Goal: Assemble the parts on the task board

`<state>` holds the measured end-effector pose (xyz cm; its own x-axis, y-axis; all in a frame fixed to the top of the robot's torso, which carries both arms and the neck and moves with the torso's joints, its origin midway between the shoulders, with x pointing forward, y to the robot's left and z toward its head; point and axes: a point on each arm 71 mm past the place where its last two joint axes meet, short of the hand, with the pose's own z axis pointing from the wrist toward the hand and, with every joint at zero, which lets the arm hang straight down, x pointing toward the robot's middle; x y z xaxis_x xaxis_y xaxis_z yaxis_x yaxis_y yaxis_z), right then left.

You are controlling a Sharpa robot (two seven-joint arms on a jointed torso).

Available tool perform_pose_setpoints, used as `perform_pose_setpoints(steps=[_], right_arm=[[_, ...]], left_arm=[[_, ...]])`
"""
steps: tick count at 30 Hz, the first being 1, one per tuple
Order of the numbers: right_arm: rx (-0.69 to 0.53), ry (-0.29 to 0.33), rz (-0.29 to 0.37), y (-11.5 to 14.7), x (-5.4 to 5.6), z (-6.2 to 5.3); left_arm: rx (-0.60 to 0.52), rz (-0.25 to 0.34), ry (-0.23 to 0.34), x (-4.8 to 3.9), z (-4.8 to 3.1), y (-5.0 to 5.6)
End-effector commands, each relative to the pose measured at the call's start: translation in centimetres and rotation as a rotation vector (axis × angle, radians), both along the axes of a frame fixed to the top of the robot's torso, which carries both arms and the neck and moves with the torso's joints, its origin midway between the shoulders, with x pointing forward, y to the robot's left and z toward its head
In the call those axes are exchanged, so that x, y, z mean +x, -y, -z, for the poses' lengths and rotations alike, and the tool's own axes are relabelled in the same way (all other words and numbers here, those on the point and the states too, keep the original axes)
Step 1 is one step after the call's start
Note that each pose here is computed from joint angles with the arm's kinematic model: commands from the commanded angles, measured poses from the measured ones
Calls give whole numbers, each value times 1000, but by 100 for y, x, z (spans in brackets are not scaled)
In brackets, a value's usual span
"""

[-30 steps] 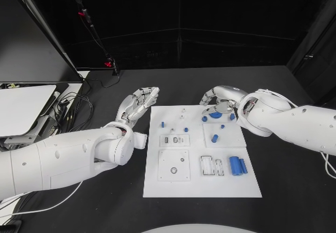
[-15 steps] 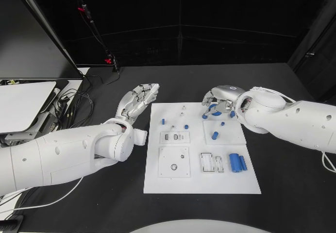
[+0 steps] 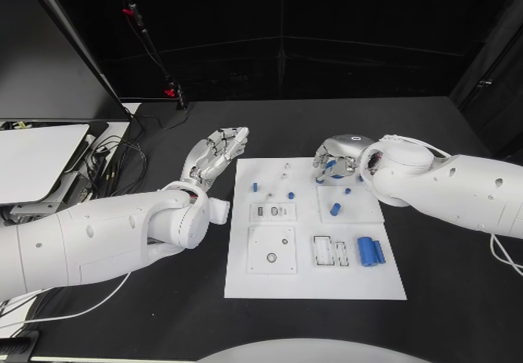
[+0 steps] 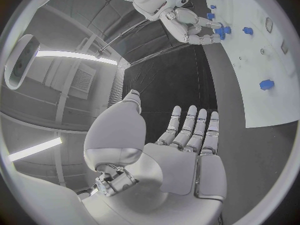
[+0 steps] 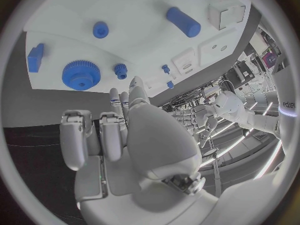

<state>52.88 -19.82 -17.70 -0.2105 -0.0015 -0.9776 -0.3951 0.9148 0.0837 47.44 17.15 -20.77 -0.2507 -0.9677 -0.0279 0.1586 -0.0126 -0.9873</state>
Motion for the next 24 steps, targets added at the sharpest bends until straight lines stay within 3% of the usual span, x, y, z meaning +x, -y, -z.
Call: perform_pose_setpoints(steps=[1,24], right_arm=[[-43,-12,34,-1,14,19],[-102,-61,73,-19,53,166]], left_arm=[[-87,21,328,-78,-237,-5],[-88,22,325,-76,-235,-14]])
